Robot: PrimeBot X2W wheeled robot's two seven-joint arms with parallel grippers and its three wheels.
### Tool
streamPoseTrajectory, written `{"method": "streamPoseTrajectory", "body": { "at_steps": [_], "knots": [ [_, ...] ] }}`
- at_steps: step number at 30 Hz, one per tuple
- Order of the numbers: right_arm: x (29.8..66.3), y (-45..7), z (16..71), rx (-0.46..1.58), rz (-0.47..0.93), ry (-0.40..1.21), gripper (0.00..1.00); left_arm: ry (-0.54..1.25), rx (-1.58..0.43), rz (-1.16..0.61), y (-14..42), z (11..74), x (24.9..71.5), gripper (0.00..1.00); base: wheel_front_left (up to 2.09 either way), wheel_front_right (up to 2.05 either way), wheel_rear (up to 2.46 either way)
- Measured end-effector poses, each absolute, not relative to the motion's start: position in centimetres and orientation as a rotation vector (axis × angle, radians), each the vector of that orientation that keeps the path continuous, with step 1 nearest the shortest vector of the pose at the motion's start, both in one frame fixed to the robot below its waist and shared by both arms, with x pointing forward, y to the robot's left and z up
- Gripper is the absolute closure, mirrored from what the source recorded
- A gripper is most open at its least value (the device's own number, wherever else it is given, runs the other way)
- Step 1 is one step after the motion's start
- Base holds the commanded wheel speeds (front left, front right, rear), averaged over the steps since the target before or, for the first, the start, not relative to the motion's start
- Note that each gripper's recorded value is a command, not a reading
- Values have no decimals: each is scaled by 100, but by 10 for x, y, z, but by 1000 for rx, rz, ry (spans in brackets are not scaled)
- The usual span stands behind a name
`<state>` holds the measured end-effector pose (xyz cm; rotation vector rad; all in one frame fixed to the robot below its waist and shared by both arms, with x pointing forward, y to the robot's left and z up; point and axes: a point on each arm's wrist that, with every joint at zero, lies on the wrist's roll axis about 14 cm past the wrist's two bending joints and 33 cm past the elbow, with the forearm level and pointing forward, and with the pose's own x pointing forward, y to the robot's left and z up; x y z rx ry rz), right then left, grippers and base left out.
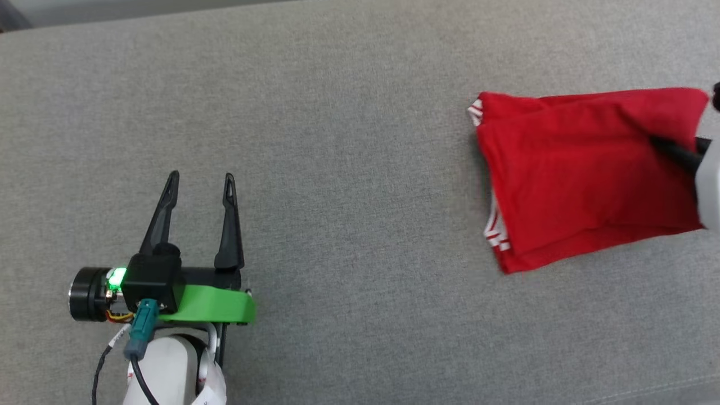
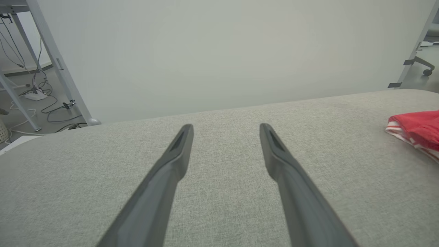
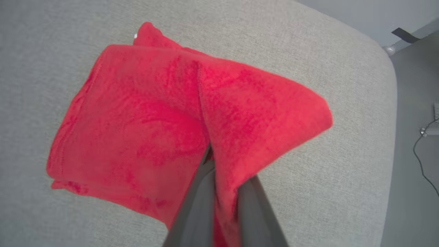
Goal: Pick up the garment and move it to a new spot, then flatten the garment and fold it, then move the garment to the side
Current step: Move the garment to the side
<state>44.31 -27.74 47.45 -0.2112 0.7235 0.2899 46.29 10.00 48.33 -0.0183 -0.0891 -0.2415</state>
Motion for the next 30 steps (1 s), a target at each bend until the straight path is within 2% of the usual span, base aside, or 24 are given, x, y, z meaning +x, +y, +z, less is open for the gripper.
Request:
{"method": "streamPoseTrajectory", "body": {
  "at_steps": [6,10,14,18,19,20,25,30],
  "knots": [
    [450,-362,458,-285,67,835,100,-73,-25,-268,92,464,482,0,0,0,0],
    [456,-436,457,-361,-140,876,100,-57,-33,-286,85,445,497,0,0,0,0],
    [465,-461,454,-374,-222,870,100,-38,-34,-286,86,432,502,0,0,0,0],
    [476,-464,442,-353,-248,854,100,-16,-31,-281,89,423,502,0,0,0,0],
    [479,-463,440,-352,-251,840,7,-13,-29,-279,90,422,502,0,0,0,0],
    [482,-462,439,-358,-250,826,0,-12,-27,-276,90,422,501,0,0,0,0],
    [487,-464,448,-381,-267,749,0,-33,-16,-259,95,433,499,0,0,0,0],
    [496,-464,492,-411,-278,554,0,-58,-8,-241,99,452,490,0,0,0,0]
  ]
}}
